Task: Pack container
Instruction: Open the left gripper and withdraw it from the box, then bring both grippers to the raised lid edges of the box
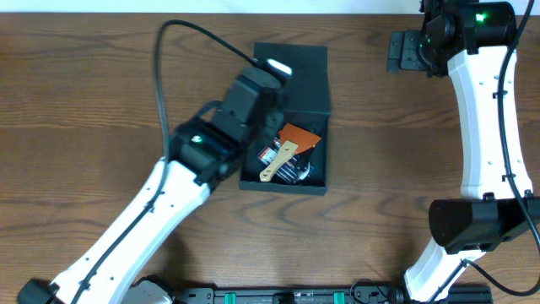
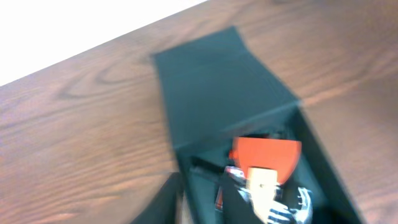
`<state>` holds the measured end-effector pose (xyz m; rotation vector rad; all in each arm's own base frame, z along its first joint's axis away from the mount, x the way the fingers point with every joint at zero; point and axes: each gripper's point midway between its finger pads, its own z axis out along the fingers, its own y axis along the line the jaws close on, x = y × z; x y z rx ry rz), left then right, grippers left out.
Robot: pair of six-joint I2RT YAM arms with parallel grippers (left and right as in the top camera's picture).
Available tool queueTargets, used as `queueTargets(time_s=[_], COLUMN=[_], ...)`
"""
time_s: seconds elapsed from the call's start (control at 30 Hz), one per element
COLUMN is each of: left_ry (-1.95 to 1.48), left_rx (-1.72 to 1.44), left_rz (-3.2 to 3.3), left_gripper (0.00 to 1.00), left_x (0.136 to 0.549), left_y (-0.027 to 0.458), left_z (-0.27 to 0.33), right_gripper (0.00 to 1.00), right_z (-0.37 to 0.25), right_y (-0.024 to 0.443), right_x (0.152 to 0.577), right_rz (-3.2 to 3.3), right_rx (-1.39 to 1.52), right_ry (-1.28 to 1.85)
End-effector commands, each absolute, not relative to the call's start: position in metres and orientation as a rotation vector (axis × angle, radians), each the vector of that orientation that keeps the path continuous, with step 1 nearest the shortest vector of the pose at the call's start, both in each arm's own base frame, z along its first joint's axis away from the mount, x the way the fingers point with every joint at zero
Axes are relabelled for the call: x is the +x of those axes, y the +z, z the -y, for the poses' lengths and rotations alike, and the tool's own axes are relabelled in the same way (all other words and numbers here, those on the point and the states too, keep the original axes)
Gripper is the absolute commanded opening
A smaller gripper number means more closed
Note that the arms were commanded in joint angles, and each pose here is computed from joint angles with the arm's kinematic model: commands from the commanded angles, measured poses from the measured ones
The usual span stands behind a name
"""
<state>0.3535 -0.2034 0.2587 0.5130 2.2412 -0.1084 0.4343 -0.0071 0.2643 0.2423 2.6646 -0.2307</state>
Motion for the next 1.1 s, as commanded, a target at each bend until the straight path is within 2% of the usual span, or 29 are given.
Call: queueTargets(time_s=[0.0, 0.1, 0.13, 0.17, 0.2, 0.23, 0.4, 0.57, 0.87, 1.07], left_ry=[-0.008, 0.002, -0.011, -0.038, -0.074, -0.114, -0.404, -0.771, -1.007, -1.008], left_rx=[0.421, 0.448, 0.483, 0.513, 0.538, 0.547, 0.542, 0.542, 0.490, 0.487], left_rz=[-2.243, -2.291, -2.307, -2.321, -2.337, -2.350, -2.416, -2.447, -2.540, -2.543], left_gripper=[0.06, 0.06, 0.06, 0.06, 0.06, 0.06, 0.06, 0.06, 0.06, 0.06], left_x=[0.366, 0.369, 0.369, 0.368, 0.369, 0.370, 0.380, 0.389, 0.401, 0.413], left_y=[0.266, 0.256, 0.251, 0.247, 0.242, 0.238, 0.215, 0.182, 0.112, 0.089], left_z=[0.168, 0.150, 0.148, 0.146, 0.144, 0.142, 0.135, 0.133, 0.130, 0.130], right_gripper=[0.99, 0.97, 0.82, 0.49, 0.11, 0.01, 0.01, 0.01, 0.01, 0.01], right_z=[0.009, 0.008, 0.008, 0.006, 0.005, 0.002, -0.033, -0.044, -0.048, -0.057], right_y=[0.271, 0.273, 0.273, 0.271, 0.270, 0.269, 0.267, 0.250, 0.141, 0.099], right_x=[0.435, 0.438, 0.438, 0.436, 0.434, 0.434, 0.446, 0.456, 0.437, 0.418], right_rz=[-2.641, -2.624, -2.629, -2.641, -2.655, -2.664, -2.644, -2.631, -2.808, -2.870], right_rx=[0.272, 0.273, 0.271, 0.259, 0.230, 0.186, -0.140, -0.197, -0.226, -0.212], right_ry=[-0.221, -0.215, -0.211, -0.207, -0.202, -0.187, -0.031, -0.010, 0.086, 0.288])
